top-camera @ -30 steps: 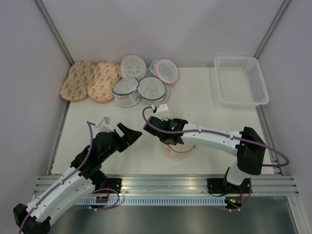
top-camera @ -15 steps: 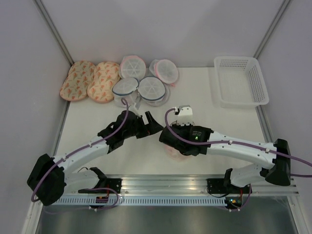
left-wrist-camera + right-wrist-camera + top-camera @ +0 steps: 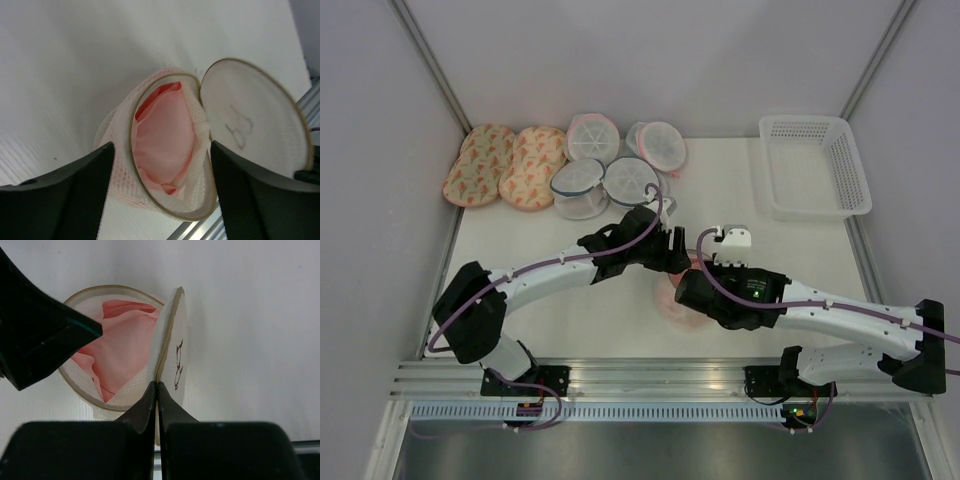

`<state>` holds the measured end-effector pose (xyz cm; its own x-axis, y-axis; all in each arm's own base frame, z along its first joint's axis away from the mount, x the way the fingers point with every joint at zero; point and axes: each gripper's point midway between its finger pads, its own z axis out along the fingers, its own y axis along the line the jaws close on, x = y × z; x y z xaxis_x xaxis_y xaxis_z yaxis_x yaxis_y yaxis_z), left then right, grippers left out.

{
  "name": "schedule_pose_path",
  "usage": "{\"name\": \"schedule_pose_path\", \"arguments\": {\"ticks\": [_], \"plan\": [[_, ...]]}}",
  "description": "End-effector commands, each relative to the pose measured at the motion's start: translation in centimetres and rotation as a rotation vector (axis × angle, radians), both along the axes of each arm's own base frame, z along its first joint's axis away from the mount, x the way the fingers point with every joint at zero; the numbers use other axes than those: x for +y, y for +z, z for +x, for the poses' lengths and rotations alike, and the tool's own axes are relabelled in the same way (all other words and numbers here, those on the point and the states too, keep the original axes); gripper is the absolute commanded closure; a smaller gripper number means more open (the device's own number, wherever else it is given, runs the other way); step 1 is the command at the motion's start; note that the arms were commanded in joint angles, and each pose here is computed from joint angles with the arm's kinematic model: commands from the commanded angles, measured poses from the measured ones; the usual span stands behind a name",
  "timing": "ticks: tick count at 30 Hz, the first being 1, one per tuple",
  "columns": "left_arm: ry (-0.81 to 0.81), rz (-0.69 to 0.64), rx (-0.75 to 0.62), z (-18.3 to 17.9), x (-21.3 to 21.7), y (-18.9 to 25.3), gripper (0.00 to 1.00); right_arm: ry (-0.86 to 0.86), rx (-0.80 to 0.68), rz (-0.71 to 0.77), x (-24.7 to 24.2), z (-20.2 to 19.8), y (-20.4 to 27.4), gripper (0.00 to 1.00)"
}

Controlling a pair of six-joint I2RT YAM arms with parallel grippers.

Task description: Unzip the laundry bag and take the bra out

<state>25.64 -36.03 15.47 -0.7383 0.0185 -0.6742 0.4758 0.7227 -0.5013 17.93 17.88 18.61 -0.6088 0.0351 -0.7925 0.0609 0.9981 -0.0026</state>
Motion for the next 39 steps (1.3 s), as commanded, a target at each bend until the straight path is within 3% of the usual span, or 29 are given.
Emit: {"name": "schedule_pose_path", "arguments": {"ticks": [1,4,5,6,7,8,11,12,16,19,24,29,30,39], "plan": [[-0.052,0.217,-0.021,-0.5,1.9,-3.4,0.29,-0.061,-0.028,0.009,-2.0,-0.3,0.2,1.0],[-0.036,0.28,-0.019,-0.4,3.0,-4.4,0.56,-0.122,-0.03,0.019,-3.6,-0.7,0.2,1.0],[-0.03,0.293,-0.019,-0.4,3.4,-4.6,0.79,-0.148,-0.03,-0.03,-5.3,-1.1,0.3,1.0],[-0.021,0.297,-0.027,-0.5,3.8,-4.4,0.92,-0.215,-0.042,0.015,-6.0,-1.2,0.4,1.0],[-0.009,0.303,-0.032,-0.5,4.2,-4.2,0.98,-0.206,-0.046,-0.026,-6.9,-1.4,0.6,1.0],[-0.008,0.306,-0.031,-0.8,4.6,-4.4,0.98,-0.211,-0.041,-0.019,-7.2,-1.6,0.2,1.0],[0.0,0.291,-0.028,-1.5,5.4,-4.1,0.98,-0.244,-0.047,0.035,-7.7,-1.8,0.0,0.86],[0.005,0.274,-0.03,-1.8,5.6,-3.7,0.98,-0.246,-0.046,0.028,-7.6,-1.8,-0.2,0.76],[-0.001,0.244,-0.014,-3.5,6.5,-4.1,0.98,-0.228,-0.071,-0.071,-7.0,-0.9,-0.3,0.63],[-0.002,0.21,-0.009,-4.6,7.1,-4.2,0.98,-0.208,-0.137,-0.063,-5.1,0.5,1.3,0.37],[-0.003,0.185,0.017,-6.0,7.8,-5.3,0.98,-0.097,-0.193,-0.015,-1.9,2.0,3.1,0.13],[0.012,0.161,0.039,-7.0,8.6,-6.4,0.98,-0.06,-0.275,0.136,0.1,2.9,5.9,0.09],[0.021,0.148,0.041,-7.1,8.6,-6.3,0.98,-0.012,-0.276,0.116,0.5,3.0,6.3,0.09],[0.049,0.123,0.046,-7.3,8.9,-6.2,0.98,0.44,-0.259,0.384,11.7,1.5,9.5,0.14]]}}
